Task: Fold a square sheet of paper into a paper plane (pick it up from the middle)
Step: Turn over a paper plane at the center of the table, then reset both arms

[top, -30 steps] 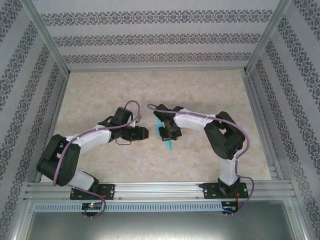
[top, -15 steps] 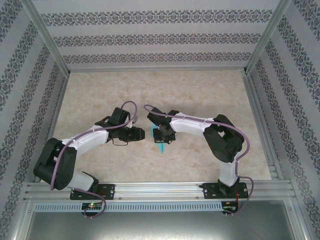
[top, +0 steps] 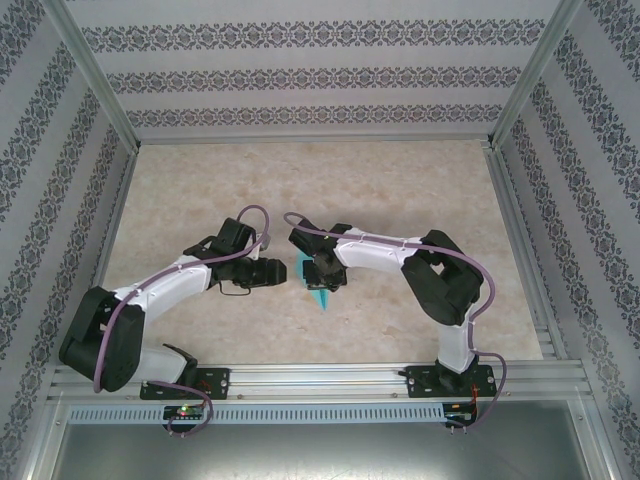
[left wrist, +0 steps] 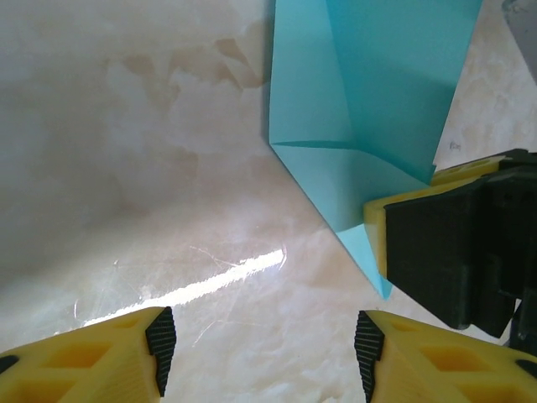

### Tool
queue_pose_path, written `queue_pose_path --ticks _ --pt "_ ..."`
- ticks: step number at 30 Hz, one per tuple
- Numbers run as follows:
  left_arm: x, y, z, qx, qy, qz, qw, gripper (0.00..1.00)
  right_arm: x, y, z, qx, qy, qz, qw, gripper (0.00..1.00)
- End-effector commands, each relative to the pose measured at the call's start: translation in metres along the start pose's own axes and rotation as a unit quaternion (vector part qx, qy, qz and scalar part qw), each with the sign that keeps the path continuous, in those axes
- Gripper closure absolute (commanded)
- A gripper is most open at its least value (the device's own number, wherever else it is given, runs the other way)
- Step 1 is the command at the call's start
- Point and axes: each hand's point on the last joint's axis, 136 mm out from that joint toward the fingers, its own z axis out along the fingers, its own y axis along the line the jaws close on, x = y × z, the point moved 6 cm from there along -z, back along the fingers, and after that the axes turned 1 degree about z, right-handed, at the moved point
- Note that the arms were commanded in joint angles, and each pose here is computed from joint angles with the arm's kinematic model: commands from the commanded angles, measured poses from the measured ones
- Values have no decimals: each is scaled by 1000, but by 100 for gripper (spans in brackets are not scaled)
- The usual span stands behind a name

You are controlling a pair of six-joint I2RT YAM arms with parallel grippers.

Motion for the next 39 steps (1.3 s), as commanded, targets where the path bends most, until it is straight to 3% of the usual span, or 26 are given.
queue_pose_path --ticks 1,7,12,14,18,22,24,30,34,39 --pt "-2 0 -11 -11 -2 16 1000 35 -3 4 -33 -1 -35 -2 999 69" --pt "-15 -6 -28 -42 -29 55 997 23 -1 -5 -82 -35 -70 -8 997 55" --pt "-33 10 -37 -119 -71 78 987 19 -10 -30 -101 -37 -101 -61 992 51" --pt "-43 21 -43 -175 -105 88 975 14 -19 -40 -103 -40 -124 -94 987 49" --pt "-63 52 -59 -309 -182 107 927 0 -43 -69 -113 -35 -209 -139 967 41" --pt "-79 83 -72 -376 -233 94 892 0 -64 -115 -124 -17 -320 -137 937 22" --pt "-86 92 -78 -387 -251 91 883 0 -72 -141 -125 -9 -354 -121 928 15" --pt "-91 125 -83 -359 -299 76 881 0 -83 -211 -124 54 -419 -72 904 11" --pt "-99 133 -75 -355 -313 90 876 0 -82 -234 -128 61 -488 -52 869 3" --pt "-106 139 -62 -351 -321 101 874 0 -89 -264 -123 83 -513 -21 854 2"
